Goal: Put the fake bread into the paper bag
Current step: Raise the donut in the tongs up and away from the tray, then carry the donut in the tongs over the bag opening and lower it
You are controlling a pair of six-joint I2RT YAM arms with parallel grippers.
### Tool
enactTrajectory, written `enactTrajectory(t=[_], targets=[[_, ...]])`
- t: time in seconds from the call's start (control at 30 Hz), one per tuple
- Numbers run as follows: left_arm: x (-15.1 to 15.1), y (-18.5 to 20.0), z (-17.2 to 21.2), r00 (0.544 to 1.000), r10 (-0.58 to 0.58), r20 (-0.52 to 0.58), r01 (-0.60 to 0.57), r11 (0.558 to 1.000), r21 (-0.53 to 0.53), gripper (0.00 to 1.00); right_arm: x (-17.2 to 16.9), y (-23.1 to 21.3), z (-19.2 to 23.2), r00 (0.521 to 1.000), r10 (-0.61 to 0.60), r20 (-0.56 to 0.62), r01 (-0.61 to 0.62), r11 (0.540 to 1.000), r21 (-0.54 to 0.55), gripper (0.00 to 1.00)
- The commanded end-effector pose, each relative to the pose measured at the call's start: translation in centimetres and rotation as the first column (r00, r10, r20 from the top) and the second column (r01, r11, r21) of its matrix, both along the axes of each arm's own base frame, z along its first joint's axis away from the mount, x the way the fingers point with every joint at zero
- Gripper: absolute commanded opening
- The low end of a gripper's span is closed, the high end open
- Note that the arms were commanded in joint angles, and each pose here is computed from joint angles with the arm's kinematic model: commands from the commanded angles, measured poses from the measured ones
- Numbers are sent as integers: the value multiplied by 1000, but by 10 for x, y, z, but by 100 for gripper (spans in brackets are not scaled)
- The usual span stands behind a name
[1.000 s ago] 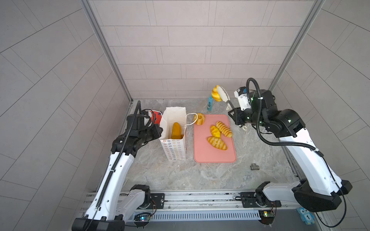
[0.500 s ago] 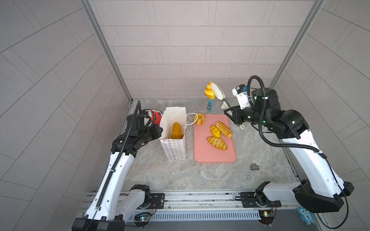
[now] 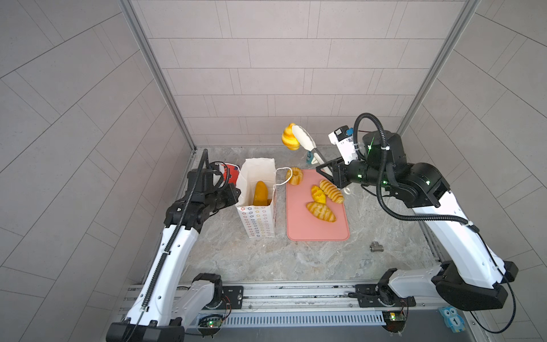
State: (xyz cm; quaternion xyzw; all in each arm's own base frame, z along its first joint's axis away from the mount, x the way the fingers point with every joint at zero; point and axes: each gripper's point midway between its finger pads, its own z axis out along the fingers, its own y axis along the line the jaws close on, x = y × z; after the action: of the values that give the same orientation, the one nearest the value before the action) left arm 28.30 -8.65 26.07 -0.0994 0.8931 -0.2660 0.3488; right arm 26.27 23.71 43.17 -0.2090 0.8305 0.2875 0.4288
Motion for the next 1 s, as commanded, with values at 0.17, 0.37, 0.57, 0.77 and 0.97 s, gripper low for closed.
enactTrajectory(t=[0.17, 0.37, 0.57, 0.77, 0.97], targets=[[1, 0, 13, 999, 1, 32, -1, 1000, -8, 12, -7, 26, 18, 996, 64, 62, -65, 998, 17, 21], [1, 0, 12, 1000, 1, 30, -1, 1000, -8, 12, -14, 43, 11, 993, 97, 72, -93, 994, -55, 21], [0, 0, 12, 1000, 1, 32, -1, 1000, -8, 12, -19, 56, 0, 989, 119, 82, -106, 983, -153, 21], [0, 0, 12, 1000, 1, 32, -1, 1000, -8, 12, -21, 67, -13, 988, 136, 74, -117, 969, -220, 20], [0, 0, 11, 1000, 1, 30, -1, 1000, -8, 12, -20, 74, -26, 988, 146, 53, -128, 958, -256, 20]])
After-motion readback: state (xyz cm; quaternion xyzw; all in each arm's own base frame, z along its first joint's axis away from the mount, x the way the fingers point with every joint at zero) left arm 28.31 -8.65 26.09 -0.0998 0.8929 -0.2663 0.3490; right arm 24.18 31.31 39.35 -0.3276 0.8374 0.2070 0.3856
